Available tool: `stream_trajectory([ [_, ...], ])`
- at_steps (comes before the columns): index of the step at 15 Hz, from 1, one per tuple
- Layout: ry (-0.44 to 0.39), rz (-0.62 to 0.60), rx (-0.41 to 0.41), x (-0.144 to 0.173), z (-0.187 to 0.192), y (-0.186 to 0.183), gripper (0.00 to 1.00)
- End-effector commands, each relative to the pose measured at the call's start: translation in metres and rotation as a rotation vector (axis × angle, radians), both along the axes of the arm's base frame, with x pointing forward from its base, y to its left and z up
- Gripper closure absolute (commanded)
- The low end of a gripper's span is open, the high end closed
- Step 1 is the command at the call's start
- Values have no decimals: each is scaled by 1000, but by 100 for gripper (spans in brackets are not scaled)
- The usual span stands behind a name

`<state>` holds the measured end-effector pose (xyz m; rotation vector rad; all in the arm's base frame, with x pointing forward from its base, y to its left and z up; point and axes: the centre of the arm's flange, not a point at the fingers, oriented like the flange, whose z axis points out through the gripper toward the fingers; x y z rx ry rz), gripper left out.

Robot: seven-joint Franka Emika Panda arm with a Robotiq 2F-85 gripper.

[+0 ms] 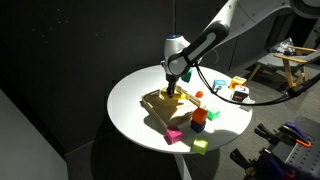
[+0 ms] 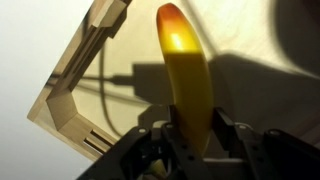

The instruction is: Pick up the yellow toy banana from the tray and put it on the table

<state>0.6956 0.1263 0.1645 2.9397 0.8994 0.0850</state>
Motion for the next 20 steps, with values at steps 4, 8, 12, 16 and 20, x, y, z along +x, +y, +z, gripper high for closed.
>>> stream_trajectory([
  [4,2,-147,-40,-17,54,2,84],
  [8,-15,-246,-31,-27,83,-2,84],
  [12,-27,-336,-24,-41,108,-13,84],
  [16,-6,-413,-28,-60,123,-28,84],
  [20,33,-467,-13,-83,131,-43,84],
])
